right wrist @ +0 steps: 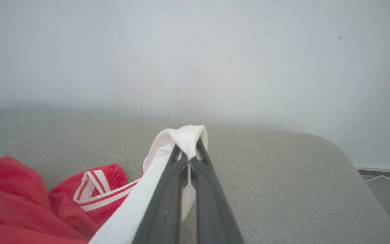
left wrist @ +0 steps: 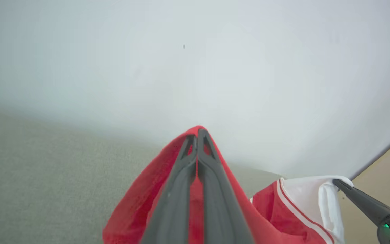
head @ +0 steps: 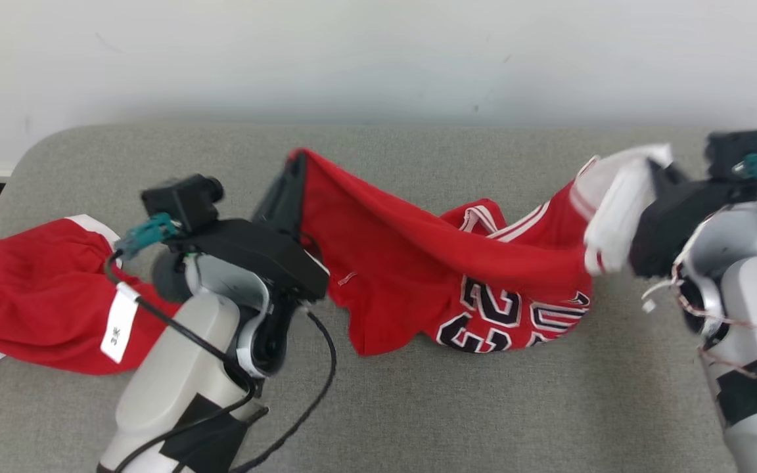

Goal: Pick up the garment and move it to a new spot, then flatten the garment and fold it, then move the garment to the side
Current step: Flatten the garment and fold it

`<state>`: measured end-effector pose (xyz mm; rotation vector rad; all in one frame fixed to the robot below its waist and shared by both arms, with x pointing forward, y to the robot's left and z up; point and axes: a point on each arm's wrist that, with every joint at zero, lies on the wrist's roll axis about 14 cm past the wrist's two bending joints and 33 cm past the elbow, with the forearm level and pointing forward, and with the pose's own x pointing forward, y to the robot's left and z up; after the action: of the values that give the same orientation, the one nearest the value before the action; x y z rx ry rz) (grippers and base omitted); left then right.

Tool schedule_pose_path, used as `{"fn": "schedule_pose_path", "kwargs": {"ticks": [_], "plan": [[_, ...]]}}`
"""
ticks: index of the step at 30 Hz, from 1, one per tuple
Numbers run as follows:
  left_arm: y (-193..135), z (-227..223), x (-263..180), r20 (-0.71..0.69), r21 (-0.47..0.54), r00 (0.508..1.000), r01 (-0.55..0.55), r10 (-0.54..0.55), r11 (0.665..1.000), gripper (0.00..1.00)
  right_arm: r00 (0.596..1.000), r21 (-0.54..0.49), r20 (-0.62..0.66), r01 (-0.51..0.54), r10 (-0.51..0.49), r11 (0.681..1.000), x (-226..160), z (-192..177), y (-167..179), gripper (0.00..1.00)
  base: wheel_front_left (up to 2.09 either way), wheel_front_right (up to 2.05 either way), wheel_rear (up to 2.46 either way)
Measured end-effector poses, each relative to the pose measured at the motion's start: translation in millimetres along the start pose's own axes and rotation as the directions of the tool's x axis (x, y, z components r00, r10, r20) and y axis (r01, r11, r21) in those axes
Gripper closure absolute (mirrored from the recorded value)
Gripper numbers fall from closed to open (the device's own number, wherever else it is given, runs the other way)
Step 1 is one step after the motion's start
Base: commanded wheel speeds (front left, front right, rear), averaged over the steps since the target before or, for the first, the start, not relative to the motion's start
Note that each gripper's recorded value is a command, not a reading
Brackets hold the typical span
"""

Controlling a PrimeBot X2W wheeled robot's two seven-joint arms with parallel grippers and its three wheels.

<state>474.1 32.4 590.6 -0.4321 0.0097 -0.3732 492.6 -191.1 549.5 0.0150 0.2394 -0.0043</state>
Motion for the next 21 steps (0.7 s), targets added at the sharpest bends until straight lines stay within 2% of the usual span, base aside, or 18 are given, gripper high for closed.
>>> {"fn": "schedule_pose_path", "kwargs": {"ticks": [4, 8, 10, 13, 15, 21], "plan": [[0.3, 24.0, -0.2, 0.115, 0.036, 0.993, -0.013, 0.009, 0.999, 1.0, 0.989, 0.011, 0.128, 0.073, -0.074, 0.997, -4.5, 34.2, -20.8, 1.0, 0.0, 0.0, 0.0], [7.1, 33.0, -2.5, 0.166, 0.069, 0.986, -0.043, 0.031, 0.997, 1.0, 0.973, 0.019, 0.191, 0.129, -0.13, 0.991, -11.0, 49.1, -38.6, 1.0, 0.0, 0.0, 0.0], [10.0, 27.0, -3.9, 0.149, 0.076, 0.988, -0.052, 0.04, 0.996, 1.0, 0.97, 0.025, 0.189, 0.151, -0.153, 0.988, -13.6, 45.1, -46.1, 1.0, 0.0, 0.0, 0.0], [13.9, 12.2, -7.1, 0.101, 0.086, 0.993, -0.062, 0.053, 0.994, 1.0, 0.977, 0.024, 0.132, 0.166, -0.168, 0.986, -16.7, 20.4, -51.9, 1.0, 0.0, 0.0, 0.0], [15.5, -7.5, -11.4, 0.03, 0.096, 0.998, -0.062, 0.059, 0.993, 1.0, 0.98, 0.021, 0.1, 0.17, -0.171, 0.985, -19.0, 6.1, -53.0, 1.0, 0.0, 0.0, 0.0], [12.7, -43.3, -20.3, -0.109, 0.103, 0.992, -0.045, 0.056, 0.994, 1.0, 0.984, 0.032, 0.07, 0.162, -0.163, 0.986, -20.4, -7.0, -47.2, 1.0, 0.0, 0.0, 0.0]]}}
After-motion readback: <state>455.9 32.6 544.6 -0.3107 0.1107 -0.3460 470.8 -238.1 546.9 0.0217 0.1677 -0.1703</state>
